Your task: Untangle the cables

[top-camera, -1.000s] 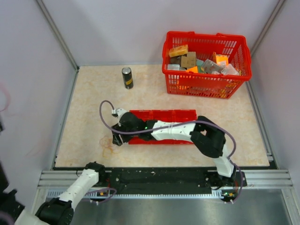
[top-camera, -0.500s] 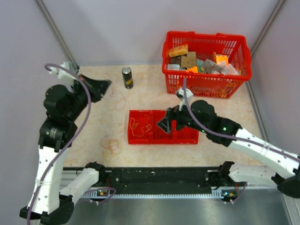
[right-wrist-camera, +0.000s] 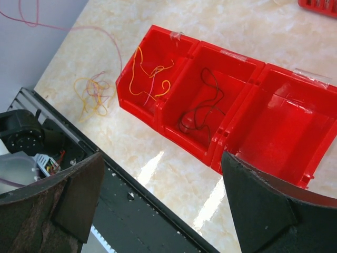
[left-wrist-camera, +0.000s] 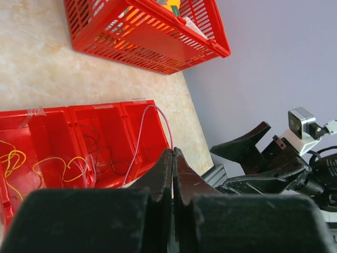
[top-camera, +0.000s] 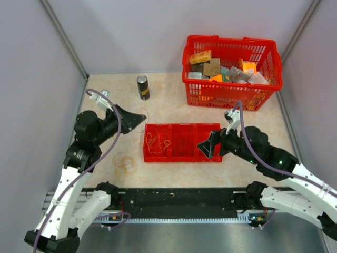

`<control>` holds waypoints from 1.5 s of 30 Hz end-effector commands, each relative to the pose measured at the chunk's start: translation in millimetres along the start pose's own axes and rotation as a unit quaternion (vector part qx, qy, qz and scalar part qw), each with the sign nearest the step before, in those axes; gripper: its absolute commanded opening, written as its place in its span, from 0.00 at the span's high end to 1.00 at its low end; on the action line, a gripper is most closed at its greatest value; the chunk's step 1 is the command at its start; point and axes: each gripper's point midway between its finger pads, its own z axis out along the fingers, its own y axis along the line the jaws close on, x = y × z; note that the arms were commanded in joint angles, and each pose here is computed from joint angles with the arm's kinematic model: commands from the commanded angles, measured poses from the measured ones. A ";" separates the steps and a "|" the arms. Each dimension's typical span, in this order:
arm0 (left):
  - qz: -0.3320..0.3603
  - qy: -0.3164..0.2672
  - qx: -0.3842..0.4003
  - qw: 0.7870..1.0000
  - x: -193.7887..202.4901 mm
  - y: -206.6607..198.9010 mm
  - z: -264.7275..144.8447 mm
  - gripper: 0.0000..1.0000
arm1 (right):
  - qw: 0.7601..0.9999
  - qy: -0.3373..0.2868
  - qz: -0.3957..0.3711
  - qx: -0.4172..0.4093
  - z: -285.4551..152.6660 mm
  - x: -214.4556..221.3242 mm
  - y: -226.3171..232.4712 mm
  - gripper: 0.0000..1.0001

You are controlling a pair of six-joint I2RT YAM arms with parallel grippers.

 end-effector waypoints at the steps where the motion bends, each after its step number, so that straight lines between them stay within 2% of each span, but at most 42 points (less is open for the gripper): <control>1: 0.023 -0.013 0.042 0.999 -4.9 -16.9 5.8 1.00 | 1.000 -0.006 -0.003 0.016 2.8 -6.6 -4.0 0.09; 8: 0.025 0.007 0.034 0.999 4.5 -10.5 23.6 1.00 | 1.000 -0.018 -0.004 0.020 -1.5 -10.6 -6.4 0.09; 12: 0.030 0.008 0.067 0.997 -2.1 -40.3 23.9 1.00 | 1.000 -0.013 -0.007 0.027 -1.1 -2.7 -11.9 0.09; 17: 0.048 0.026 0.122 0.991 2.4 -97.5 35.2 1.00 | 0.999 -0.020 -0.002 0.047 -5.9 -0.4 -21.8 0.10; 20: 0.046 0.045 0.145 0.987 14.3 -118.0 52.1 1.00 | 0.996 -0.059 0.017 0.065 -22.4 -14.3 -28.7 0.11; 25: 0.037 0.080 0.156 0.984 45.8 -127.7 92.1 1.00 | 0.986 -0.149 0.039 0.067 -71.0 -43.7 -35.9 0.12; 30: 0.028 0.144 0.168 0.975 98.3 -129.2 144.2 1.00 | 0.977 -0.202 0.051 0.054 -109.6 -58.2 -38.6 0.12; 32: 0.037 0.161 0.155 0.974 118.1 -119.3 164.7 1.00 | 0.976 -0.202 0.053 0.056 -116.9 -56.6 -40.9 0.12; 34: 0.047 0.175 0.111 0.977 136.6 -93.0 185.1 1.00 | 0.976 -0.202 0.056 0.055 -122.0 -55.1 -41.7 0.12; 37: 0.057 0.194 0.066 0.977 159.8 -59.8 202.0 1.00 | 0.976 -0.201 0.061 0.054 -127.9 -52.1 -43.2 0.12; 40: 0.076 0.204 0.039 0.975 178.7 -44.9 211.3 1.00 | 0.976 -0.200 0.062 0.056 -130.3 -48.9 -45.5 0.12; 45: 0.105 0.263 -0.041 0.958 235.6 -0.8 224.0 1.00 | 0.976 -0.198 0.068 0.062 -127.4 -45.5 -48.4 0.12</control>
